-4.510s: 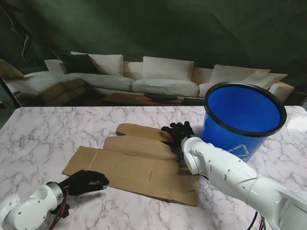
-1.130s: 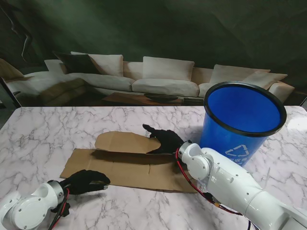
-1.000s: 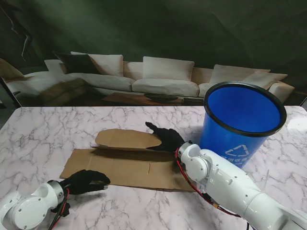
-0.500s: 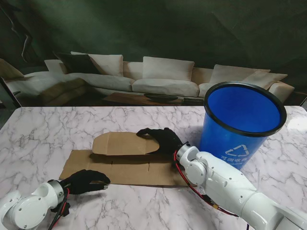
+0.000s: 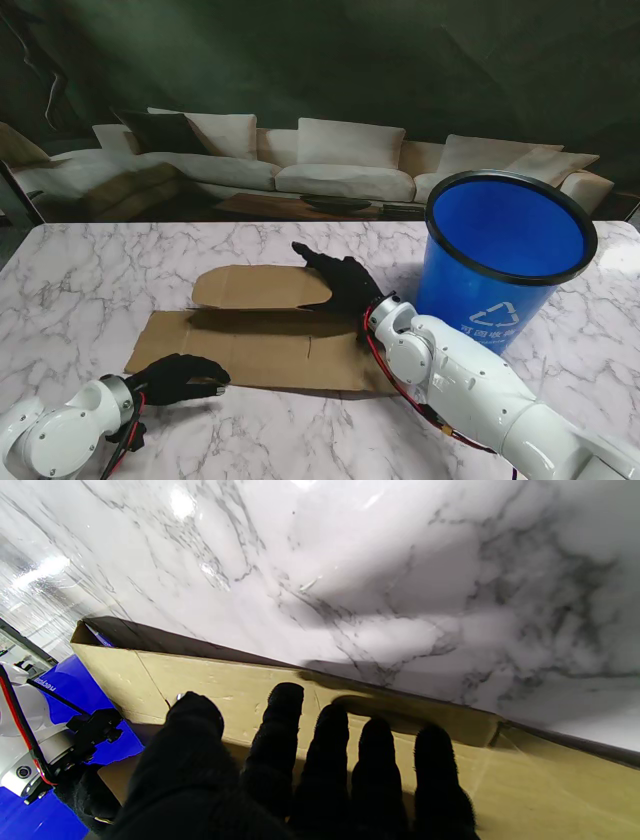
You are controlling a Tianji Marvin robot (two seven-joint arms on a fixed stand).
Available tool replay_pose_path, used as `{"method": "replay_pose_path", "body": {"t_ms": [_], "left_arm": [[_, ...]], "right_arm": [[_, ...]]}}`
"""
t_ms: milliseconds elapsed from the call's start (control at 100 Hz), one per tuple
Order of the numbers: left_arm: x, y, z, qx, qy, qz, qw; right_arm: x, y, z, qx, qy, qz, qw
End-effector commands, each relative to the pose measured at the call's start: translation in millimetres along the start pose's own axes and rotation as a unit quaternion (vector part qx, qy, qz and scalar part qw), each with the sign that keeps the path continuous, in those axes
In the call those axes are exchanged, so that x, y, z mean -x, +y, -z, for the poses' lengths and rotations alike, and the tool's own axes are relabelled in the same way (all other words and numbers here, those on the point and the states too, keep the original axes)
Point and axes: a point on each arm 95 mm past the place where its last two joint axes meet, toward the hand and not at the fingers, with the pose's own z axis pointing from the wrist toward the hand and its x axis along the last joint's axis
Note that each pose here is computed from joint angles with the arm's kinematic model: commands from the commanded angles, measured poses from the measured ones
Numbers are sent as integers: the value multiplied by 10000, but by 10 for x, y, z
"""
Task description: Fold the flattened cardboard along its creases and drop it into the bin
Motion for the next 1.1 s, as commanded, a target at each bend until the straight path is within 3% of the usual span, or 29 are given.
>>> {"method": "replay_pose_path", "body": {"t_ms": [0, 360, 800, 1090], "left_arm": [[54, 257, -17, 411, -86, 123, 9990], [55, 258, -20, 443, -89, 100, 9989], [52, 266, -21, 471, -106, 54, 9988], [51, 273, -23, 481, -110, 44, 9988]], "right_arm": [[-51, -24, -11, 13, -25, -27, 10000], [2, -40, -19, 225, -478, -99, 9986], [29, -29, -27, 218, -156, -169, 9995], [7, -22, -32, 520, -91, -414, 9977]]}}
